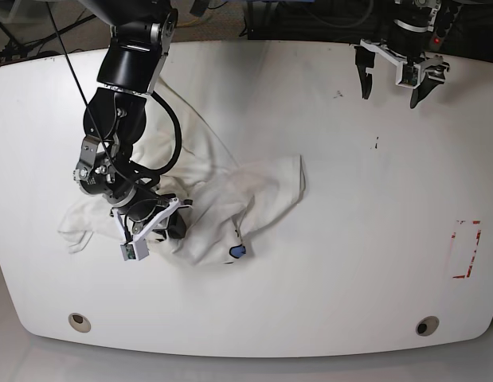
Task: Fold the T-shirt properly
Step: 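Lift the shirt with the right gripper and drag it outward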
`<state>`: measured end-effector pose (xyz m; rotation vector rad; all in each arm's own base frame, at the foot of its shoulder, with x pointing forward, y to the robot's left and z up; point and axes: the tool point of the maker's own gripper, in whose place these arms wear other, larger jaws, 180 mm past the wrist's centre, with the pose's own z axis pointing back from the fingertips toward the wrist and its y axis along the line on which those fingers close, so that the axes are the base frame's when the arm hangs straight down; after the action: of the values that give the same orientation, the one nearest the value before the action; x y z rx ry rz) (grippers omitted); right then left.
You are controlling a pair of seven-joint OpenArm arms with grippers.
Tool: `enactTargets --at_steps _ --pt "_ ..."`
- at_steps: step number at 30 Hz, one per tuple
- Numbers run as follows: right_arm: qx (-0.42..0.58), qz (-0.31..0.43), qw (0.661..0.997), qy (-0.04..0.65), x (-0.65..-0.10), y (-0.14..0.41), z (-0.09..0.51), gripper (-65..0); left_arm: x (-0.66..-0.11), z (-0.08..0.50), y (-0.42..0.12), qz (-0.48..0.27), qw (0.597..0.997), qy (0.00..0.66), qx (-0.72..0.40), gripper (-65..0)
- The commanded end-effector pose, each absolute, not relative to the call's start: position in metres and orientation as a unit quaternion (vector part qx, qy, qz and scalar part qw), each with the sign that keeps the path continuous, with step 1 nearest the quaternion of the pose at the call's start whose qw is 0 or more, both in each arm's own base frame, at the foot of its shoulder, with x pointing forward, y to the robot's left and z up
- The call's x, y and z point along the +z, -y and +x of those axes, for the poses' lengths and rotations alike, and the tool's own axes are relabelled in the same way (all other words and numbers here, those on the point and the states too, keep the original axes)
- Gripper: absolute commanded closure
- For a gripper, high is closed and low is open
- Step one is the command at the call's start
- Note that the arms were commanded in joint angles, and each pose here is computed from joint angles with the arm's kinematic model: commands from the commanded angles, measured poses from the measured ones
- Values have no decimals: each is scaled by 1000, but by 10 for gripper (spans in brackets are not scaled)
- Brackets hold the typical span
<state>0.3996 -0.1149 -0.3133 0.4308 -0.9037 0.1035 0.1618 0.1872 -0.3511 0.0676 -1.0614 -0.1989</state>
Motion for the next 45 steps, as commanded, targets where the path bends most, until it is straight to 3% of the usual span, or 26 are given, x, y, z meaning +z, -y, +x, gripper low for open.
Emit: enactTargets --at_steps 1,12,31,37,45 --pt "99 202 842 490 -267 99 412 -41 -341 171 -178 21 843 528 -101 -525" --pt "295 109 733 603 -143 37 438 -41 -346 193 -147 -14 847 520 -112 -525" --pt "413 13 576 705 22 -8 448 -41 -328 222 -131 -30 824 553 -117 -526" --pt "413 2 555 722 48 -8 447 -41 -330 220 -118 -47 824 551 -125 -529" --pt "413 3 557 720 46 -8 447 -41 -339 223 -79 -96 820 545 -144 -529"
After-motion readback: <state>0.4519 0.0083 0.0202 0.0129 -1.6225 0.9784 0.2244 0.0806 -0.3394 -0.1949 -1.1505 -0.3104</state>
